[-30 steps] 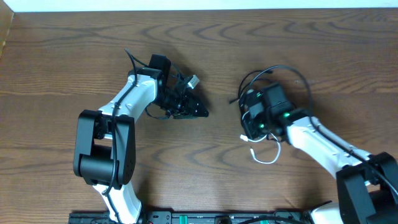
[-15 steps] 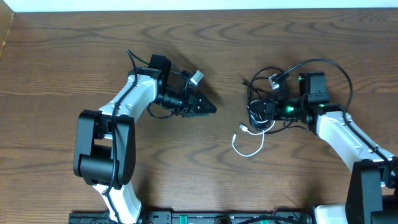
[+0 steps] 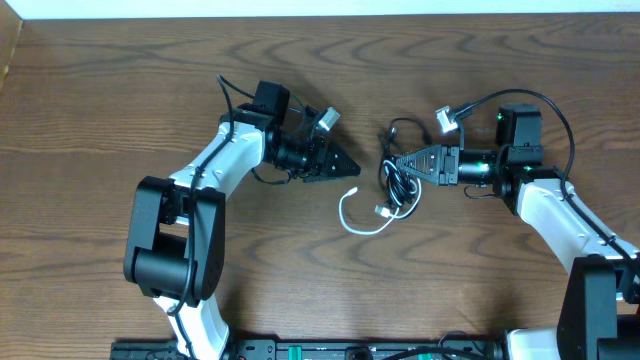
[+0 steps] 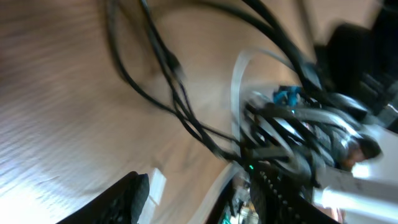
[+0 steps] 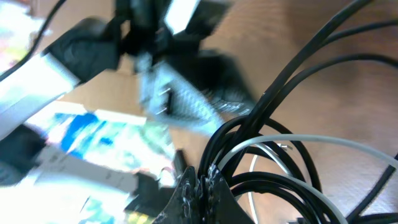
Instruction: Untangle cables
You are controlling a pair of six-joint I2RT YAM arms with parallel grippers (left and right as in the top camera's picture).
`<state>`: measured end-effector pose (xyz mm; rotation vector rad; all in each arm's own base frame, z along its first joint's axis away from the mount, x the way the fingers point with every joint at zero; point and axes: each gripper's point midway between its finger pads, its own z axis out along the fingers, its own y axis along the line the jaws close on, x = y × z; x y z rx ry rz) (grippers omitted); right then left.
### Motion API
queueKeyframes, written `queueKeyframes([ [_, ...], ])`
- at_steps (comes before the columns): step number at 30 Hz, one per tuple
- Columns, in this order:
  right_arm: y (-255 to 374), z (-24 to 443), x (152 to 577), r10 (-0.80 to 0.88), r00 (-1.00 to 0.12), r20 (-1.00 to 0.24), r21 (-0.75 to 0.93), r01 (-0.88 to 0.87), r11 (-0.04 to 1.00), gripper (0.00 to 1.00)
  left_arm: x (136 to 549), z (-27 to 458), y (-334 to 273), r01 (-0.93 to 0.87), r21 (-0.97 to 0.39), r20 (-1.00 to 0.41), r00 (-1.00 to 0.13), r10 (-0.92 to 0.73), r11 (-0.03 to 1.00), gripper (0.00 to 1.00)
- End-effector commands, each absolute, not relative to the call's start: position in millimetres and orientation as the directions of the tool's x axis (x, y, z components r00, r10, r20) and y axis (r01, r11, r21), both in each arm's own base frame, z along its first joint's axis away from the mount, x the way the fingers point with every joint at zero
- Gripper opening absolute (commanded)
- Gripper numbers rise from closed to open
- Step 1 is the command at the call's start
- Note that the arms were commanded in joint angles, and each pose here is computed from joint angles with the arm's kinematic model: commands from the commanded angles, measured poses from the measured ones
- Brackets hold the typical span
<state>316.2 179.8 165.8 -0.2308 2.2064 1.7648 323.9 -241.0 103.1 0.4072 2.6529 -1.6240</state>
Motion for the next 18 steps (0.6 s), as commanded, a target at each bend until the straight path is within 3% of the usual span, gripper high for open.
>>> queueKeyframes([
  [1,183,187,304,0.015,-0.915,-0.403,0.907,-0.397,0.137,0.01,339,67,-216,0.052,-0.745,-0.008,-0.998,0.069,0.664,0.58],
  [5,177,171,310,0.044,-0.925,-0.377,0.905,-0.358,0.228,0.01,341,50,-199,0.027,-0.648,0.000,-0.999,0.035,0.761,0.58],
  [10,156,129,320,0.098,-0.941,-0.325,0.853,-0.247,0.459,0.01,337,38,-183,0.003,-0.557,0.021,-1.000,0.017,0.830,0.58],
  [18,105,64,314,0.133,-0.962,-0.240,0.617,-0.045,0.786,0.01,336,33,-175,-0.003,-0.513,0.023,-1.000,0.010,0.858,0.58],
])
